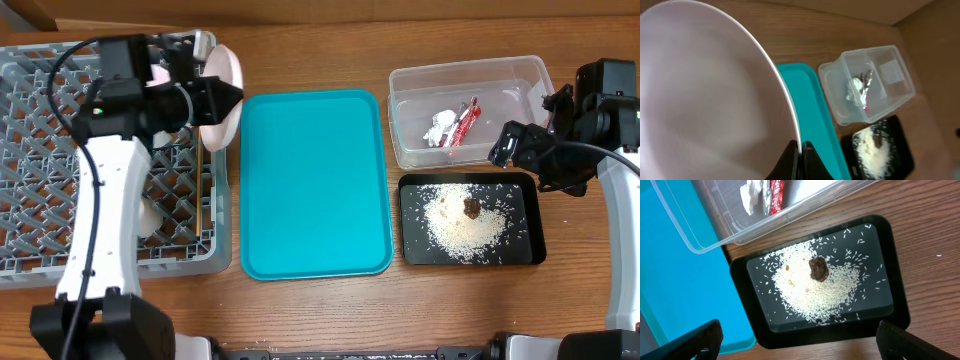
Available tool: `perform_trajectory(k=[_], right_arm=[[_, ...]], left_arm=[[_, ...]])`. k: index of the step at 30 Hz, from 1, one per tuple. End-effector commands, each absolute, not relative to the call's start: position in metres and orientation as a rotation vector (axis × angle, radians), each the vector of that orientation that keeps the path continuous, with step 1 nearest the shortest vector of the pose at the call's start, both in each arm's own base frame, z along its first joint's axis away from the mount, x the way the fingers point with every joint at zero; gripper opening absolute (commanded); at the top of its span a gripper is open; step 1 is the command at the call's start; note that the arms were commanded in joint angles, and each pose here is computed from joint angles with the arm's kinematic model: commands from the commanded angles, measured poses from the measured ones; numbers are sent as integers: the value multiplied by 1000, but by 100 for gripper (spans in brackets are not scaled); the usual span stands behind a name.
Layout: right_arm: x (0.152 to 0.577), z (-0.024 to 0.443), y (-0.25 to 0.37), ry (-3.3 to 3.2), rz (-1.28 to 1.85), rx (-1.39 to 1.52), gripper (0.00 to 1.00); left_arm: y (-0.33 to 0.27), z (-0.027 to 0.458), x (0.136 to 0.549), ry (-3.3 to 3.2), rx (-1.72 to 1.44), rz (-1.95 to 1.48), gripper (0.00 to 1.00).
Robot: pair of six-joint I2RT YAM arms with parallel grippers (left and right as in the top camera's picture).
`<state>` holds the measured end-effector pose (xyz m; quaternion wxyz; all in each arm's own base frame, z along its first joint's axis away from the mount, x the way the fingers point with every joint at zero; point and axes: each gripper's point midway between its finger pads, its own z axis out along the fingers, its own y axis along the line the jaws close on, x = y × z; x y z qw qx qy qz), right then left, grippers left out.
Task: Sort waste into correct bins and load items into the dishwasher
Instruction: 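Carry the white plate left and stand it in the dish rack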
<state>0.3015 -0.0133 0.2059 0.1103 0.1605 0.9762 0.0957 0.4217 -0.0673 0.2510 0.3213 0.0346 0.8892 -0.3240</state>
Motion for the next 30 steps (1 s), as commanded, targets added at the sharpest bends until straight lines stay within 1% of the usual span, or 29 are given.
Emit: perform_trajectory(k=[1, 7, 8, 9, 11, 12, 13, 16, 18, 21, 23, 25, 28, 30], right_arm=[[305, 216, -16, 2834, 265, 465, 100], [305, 216, -16, 2834, 265, 465, 100], [305, 216, -16, 2834, 264, 465, 100], [305, 216, -16, 2833, 264, 465, 100], [306, 216, -16, 2833, 264, 465, 100], [306, 216, -16, 2832, 264, 465, 100], [306, 216, -16, 2830, 264, 464, 100], [308, 217, -17, 2823, 264, 462, 100], [311, 218, -14, 2810, 286, 455, 100], [321, 225, 1, 2763, 422, 412, 100], [338, 239, 24, 2668, 590, 247, 100], [351, 251, 39, 2590, 654, 125, 100], [373, 259, 59, 2501, 594, -75, 100], [378, 250, 61, 2524, 519, -93, 100]], left_arm=[[-64, 250, 423, 2315, 59, -1027, 4], [-36, 224, 426, 2374, -75, -1041, 4], [-31, 223, 427, 2373, -92, -1037, 6], [-27, 223, 427, 2370, -103, -1033, 19], [-21, 227, 426, 2353, -117, -1053, 81], [-22, 229, 425, 2347, -115, -1069, 94], [-25, 232, 422, 2334, -111, -1116, 100], [-24, 234, 413, 2368, -138, -1088, 100], [-15, 233, 407, 2413, -173, -974, 100], [3, 233, 394, 2474, -240, -755, 100], [28, 232, 378, 2532, -377, -481, 100], [41, 231, 366, 2560, -482, -323, 100], [38, 221, 347, 2648, -522, -218, 100], [36, 212, 334, 2720, -530, -181, 100]])
